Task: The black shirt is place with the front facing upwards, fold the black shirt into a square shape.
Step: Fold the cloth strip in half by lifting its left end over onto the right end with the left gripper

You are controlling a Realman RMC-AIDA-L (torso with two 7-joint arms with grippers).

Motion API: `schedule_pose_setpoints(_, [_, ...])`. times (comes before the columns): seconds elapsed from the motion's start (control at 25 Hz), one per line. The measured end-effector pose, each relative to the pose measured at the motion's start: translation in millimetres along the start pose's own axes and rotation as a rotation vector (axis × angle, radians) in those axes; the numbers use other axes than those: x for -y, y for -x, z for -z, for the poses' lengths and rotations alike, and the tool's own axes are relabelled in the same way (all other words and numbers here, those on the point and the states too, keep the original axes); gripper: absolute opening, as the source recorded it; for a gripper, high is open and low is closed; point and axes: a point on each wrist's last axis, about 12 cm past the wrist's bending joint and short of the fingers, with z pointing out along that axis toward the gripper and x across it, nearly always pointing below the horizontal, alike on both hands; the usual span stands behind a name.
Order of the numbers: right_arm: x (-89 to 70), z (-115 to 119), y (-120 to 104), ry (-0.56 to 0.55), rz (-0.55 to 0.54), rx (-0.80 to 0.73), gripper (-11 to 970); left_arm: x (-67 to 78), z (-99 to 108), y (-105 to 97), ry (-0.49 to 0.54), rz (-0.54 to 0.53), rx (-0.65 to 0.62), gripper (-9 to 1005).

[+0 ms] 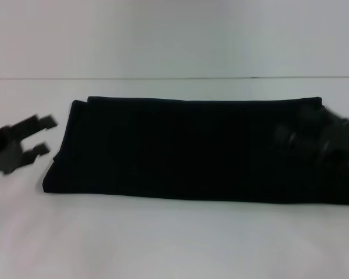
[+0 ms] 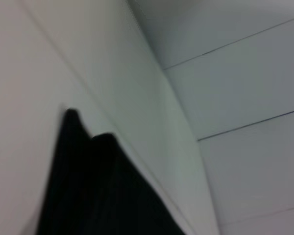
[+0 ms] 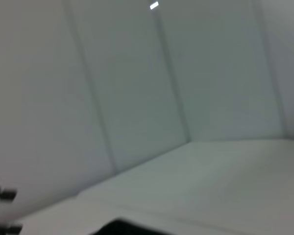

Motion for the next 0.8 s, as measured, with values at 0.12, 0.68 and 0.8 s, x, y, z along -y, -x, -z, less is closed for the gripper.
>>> schedule_pose_setpoints(0.12, [-11.4,-9.5,-8.9,0.074,0.092,-0.070,839,-5.0,18.8,-1.1,0.067,0.041,-0.063,890])
schedule_pose_setpoints(0.68, [-22.7,-25.4,-28.5,0.133,0.242,-0.208,932,-14.3,23.6,-8.8,0.208,0.132,-0.178,890])
schedule_pose_setpoints(0.8, [-22.8,-25.9,-28.2,0.134,0.242,-0.207,932,-14.7,21.2,-8.1,0.213,0.138,-0.173,891])
